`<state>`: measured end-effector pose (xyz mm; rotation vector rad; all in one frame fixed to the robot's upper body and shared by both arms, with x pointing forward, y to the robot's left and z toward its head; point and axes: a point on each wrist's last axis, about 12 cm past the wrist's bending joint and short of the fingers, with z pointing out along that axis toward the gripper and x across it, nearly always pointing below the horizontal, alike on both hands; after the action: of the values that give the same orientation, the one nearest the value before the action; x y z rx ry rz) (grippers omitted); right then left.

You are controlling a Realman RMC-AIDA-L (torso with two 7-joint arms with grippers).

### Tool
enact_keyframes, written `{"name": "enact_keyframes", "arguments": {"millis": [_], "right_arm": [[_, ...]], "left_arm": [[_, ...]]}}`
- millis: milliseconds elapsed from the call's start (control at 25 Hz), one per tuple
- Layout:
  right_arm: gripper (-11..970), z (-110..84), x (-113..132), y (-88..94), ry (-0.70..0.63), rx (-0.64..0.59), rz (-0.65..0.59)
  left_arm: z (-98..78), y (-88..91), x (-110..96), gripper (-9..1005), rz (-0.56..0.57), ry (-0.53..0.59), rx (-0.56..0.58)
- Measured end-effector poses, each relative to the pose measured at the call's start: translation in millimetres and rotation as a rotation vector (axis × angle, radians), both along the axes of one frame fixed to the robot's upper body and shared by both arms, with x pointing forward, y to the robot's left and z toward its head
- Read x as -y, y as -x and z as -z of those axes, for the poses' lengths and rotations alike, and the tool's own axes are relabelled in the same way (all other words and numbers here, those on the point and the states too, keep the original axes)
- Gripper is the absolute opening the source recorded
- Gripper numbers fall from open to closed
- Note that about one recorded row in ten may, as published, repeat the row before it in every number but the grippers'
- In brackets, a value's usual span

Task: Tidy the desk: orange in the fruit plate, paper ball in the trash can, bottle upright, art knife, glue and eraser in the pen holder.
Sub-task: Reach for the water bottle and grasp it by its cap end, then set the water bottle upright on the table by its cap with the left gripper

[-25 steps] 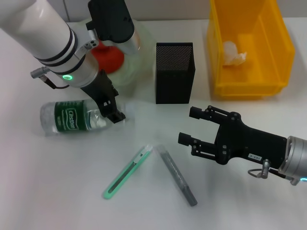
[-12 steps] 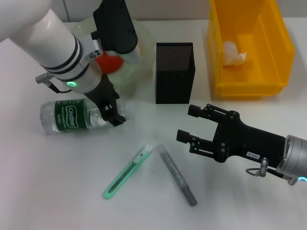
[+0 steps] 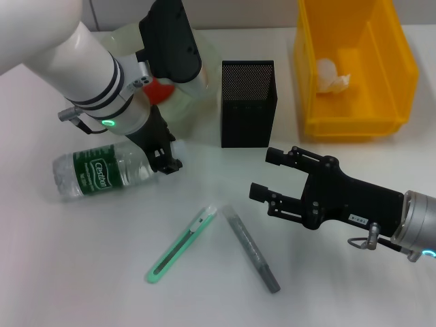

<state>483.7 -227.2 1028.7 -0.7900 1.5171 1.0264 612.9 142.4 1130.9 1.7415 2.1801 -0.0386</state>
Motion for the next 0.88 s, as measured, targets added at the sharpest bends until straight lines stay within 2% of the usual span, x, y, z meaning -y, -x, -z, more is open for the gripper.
{"name": "enact_keyframes", "arguments": {"millis": [200,560,640,720,840,880], "right_arm": [[736,0.0,-0.1,0.0,-0.001,-0.001,0.001],[736,0.3,0.0,0.1,-0.001,-0.002,0.002],[736,0.4,0.0,0.1,0.000,-0.003,0.003],[736,0.4,0.0,0.0,0.000,-0.003,0.003],[736,0.6,0.3,-0.9,0.002,-0.003,0.010],[736,0.3,0.4,-1.7,0.002,-0.002,0.014]], "left_arm": [[3.1,0.0,1.5,429,0.000,0.002,0.022],[-0.2,4.0,0.1,429,-0.016,0.064,0.021],[-16.7,10.8,-8.6,428,-0.040,0.197,0.056],[-18.7,12.1,-10.8,428,-0.044,0.216,0.059],[-28.7,20.0,-28.9,428,-0.075,0.344,0.059],[-28.7,20.0,-28.9,428,-0.075,0.344,0.059]]}}
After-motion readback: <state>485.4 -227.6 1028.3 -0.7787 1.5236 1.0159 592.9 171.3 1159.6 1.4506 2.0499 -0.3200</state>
